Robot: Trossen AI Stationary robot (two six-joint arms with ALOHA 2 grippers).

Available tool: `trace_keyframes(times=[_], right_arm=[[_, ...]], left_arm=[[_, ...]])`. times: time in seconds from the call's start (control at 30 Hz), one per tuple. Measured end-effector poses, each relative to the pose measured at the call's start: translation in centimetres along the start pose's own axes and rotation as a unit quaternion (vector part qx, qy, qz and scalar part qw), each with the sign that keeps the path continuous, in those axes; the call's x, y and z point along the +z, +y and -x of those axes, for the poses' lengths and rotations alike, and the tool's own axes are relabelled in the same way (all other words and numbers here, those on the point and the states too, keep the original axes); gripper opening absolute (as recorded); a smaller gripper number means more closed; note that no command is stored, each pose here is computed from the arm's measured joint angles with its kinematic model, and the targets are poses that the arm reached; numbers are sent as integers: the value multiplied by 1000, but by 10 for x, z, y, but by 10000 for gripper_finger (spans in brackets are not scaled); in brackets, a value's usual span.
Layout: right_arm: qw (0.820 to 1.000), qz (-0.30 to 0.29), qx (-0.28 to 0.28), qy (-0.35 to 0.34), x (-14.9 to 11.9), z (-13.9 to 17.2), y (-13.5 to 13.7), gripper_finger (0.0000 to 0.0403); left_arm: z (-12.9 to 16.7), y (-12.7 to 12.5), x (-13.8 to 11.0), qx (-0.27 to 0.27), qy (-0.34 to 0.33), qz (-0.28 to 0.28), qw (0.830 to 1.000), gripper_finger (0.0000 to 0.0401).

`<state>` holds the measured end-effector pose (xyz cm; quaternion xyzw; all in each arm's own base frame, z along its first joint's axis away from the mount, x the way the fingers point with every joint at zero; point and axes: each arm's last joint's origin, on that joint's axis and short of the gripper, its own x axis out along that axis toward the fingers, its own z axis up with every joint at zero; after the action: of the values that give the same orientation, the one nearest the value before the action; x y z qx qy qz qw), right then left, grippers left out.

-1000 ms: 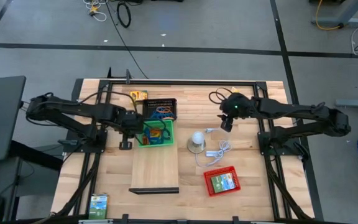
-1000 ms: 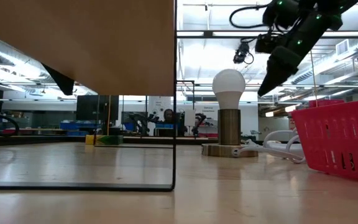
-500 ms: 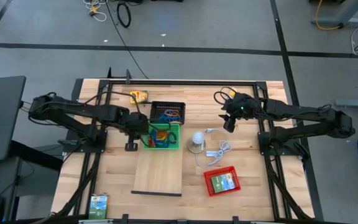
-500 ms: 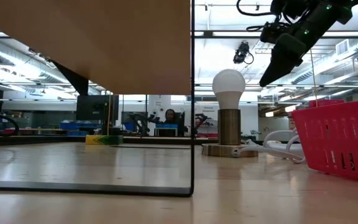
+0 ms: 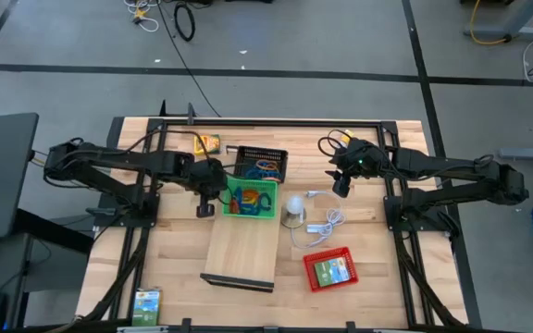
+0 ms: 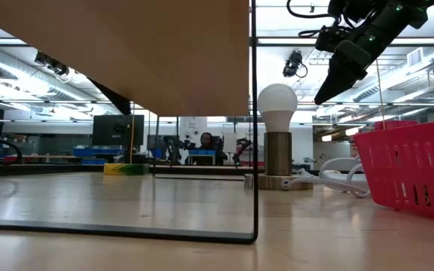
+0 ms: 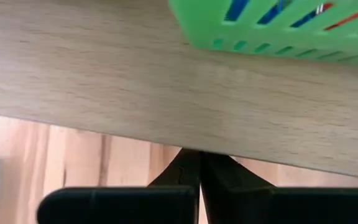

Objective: Pick & Place Office Desk Supplies
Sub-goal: Adjust the shelf

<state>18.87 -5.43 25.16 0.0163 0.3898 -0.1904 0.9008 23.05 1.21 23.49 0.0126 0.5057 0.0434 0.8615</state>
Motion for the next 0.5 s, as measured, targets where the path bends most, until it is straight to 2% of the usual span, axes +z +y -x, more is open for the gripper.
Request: trace_keyframes(times=[0.27,0.5], right_arm=[[1000,0,0,0,0,0,0,181],[1000,0,0,0,0,0,0,181]], left_arm=[[0,7,11,-13,-56,-7,998,1],[0,11,13,1,-68,-12,998,1]])
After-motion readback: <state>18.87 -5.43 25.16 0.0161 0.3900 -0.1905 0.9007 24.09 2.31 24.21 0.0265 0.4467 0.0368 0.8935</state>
